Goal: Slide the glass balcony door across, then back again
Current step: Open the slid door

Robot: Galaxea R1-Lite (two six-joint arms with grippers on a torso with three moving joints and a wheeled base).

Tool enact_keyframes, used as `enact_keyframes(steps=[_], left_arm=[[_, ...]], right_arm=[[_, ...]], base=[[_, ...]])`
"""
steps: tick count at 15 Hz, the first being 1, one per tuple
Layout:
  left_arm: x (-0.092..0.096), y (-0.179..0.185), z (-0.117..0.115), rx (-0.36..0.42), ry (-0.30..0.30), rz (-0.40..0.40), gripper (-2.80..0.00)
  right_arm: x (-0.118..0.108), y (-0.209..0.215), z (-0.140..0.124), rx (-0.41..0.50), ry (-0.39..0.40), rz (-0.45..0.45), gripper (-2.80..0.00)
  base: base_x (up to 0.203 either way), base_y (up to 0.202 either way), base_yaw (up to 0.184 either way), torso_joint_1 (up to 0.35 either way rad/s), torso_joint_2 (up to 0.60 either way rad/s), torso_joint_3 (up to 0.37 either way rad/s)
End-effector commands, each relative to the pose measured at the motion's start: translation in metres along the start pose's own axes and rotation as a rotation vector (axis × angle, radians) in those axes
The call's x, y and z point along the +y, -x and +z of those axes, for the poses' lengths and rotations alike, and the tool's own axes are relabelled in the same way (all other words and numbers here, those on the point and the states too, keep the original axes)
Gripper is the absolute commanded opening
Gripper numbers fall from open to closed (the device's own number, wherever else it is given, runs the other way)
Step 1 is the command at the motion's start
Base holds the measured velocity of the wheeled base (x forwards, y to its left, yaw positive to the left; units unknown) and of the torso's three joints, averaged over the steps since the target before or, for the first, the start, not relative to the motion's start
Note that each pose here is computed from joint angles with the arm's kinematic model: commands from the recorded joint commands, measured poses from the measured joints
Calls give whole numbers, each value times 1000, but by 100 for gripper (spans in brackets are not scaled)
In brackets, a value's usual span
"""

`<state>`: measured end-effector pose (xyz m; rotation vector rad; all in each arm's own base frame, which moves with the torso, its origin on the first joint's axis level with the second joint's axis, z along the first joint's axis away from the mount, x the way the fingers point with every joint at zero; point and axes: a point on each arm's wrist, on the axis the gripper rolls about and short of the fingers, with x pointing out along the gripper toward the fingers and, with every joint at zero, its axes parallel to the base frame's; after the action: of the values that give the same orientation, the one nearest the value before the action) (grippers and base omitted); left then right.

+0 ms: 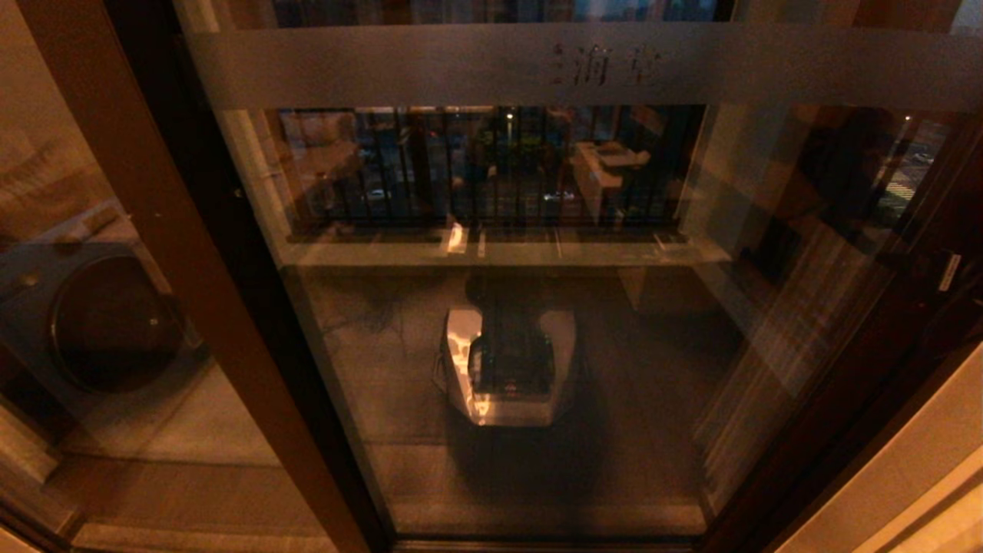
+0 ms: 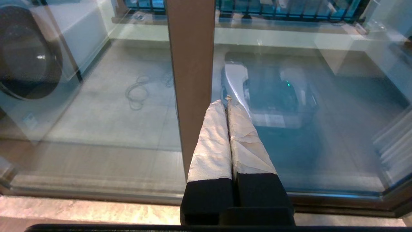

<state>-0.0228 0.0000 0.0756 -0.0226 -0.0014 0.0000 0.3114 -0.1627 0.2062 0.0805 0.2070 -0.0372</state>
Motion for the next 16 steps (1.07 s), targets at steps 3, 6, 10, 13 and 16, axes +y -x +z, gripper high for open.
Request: enact_keyframes(steps=[3,6,10,13,16], left_arm=[[0,0,0,0,0,0,-280],[0,0,0,0,0,0,-280],[0,0,0,0,0,0,-280],[0,0,0,-1,0,0,-280],[0,0,0,-2,0,1,-280]], right_arm=[[8,6,3,-8,8,23,0],[11,4,1,-1,7,32,0],[2,23,15,-48,26,-11,0],[-3,35,22,-73,67,-44,0],[-8,29,17,-57,64,-51,0]], base=[[0,0,0,0,0,0],[0,0,0,0,0,0],[0,0,0,0,0,0],[0,0,0,0,0,0],[0,0,0,0,0,0]])
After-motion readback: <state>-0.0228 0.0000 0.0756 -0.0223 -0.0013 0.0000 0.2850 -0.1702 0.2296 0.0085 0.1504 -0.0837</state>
